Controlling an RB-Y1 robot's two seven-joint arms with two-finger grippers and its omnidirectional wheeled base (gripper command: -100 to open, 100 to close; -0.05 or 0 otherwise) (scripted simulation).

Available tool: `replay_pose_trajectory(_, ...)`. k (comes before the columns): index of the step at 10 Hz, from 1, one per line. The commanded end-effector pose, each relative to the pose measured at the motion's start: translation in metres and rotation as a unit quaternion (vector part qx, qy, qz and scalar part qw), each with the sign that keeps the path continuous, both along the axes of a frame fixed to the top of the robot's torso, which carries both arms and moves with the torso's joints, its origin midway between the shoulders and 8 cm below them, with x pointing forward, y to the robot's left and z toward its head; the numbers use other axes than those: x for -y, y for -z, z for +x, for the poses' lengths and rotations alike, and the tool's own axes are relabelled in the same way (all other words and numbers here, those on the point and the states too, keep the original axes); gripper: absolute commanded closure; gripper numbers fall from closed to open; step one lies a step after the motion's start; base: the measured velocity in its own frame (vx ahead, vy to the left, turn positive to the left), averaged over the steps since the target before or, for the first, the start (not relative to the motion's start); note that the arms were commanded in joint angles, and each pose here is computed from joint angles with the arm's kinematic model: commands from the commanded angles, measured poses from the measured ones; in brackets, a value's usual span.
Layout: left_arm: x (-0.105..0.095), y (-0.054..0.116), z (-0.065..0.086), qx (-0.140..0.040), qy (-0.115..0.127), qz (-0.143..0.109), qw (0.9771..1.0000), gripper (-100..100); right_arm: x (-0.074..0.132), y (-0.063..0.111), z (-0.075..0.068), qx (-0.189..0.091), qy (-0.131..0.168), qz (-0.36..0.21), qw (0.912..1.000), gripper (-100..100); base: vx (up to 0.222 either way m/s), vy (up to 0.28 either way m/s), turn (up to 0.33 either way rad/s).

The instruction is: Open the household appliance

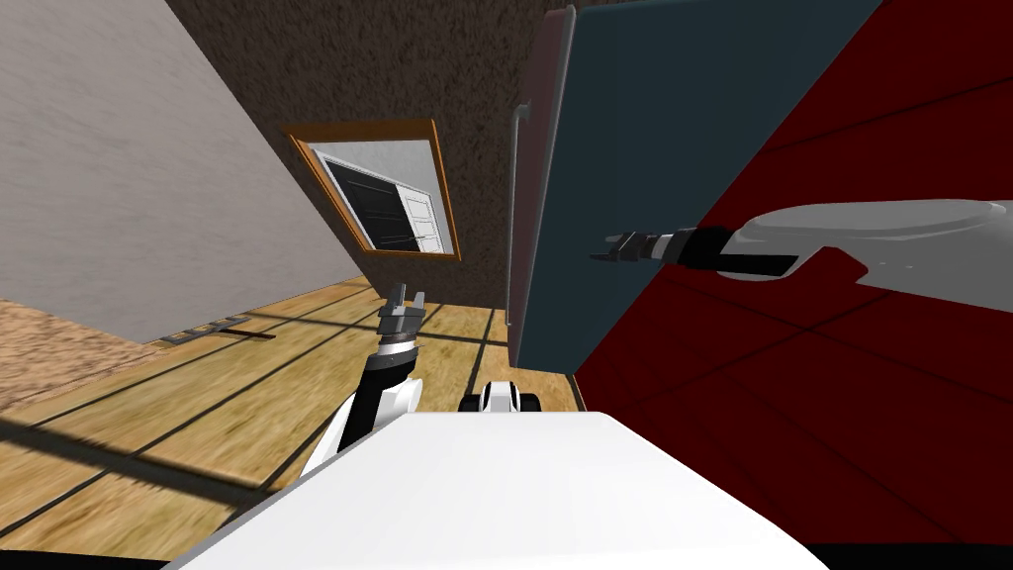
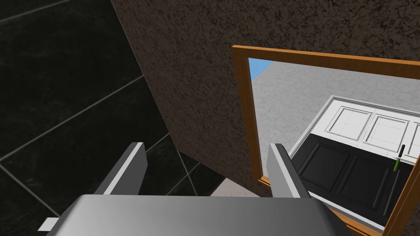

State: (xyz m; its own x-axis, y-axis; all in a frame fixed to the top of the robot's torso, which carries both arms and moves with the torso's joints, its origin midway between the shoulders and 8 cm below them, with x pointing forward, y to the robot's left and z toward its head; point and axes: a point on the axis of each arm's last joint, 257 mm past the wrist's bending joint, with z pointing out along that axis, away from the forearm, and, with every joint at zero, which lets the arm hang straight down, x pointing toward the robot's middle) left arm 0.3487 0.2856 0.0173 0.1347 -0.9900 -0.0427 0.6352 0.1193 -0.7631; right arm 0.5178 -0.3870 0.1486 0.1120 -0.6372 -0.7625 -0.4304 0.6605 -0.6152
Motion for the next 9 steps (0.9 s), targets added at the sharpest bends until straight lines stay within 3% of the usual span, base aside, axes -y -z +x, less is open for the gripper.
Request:
replay_pose_trajectory(1, 0.0, 0.0, 0.0, 0.0, 0.0, 0.0, 1.0, 0, -0.001, -0.048, 0.009, 0.039, 0.01, -0.045, 0.9982, -100, 0.036, 0.06, -0.022)
replay_pose_trajectory(4, 0.0, 0.0, 0.0, 0.0, 0.0, 0.0, 1.0, 0, 0.0, -0.047, 0.009, 0.039, 0.01, -0.049, 0.998, -100, 0.008, 0.01, -0.005)
replay_pose_trajectory(5, 0.0, 0.0, 0.0, 0.0, 0.0, 0.0, 1.0, 0, 0.004, -0.076, 0.014, 0.064, 0.023, -0.073, 0.995, -100, 0.017, 0.028, -0.014)
replay_pose_trajectory(8, 0.0, 0.0, 0.0, 0.0, 0.0, 0.0, 1.0, 0, -0.005, -0.079, 0.016, 0.061, 0.019, -0.091, 0.9938, -100, 0.016, 0.018, -0.017)
replay_pose_trajectory(9, 0.0, 0.0, 0.0, 0.0, 0.0, 0.0, 1.0, 0, -0.001, -0.109, 0.019, 0.088, 0.032, -0.11, 0.9896, -100, 0.012, 0.036, -0.021)
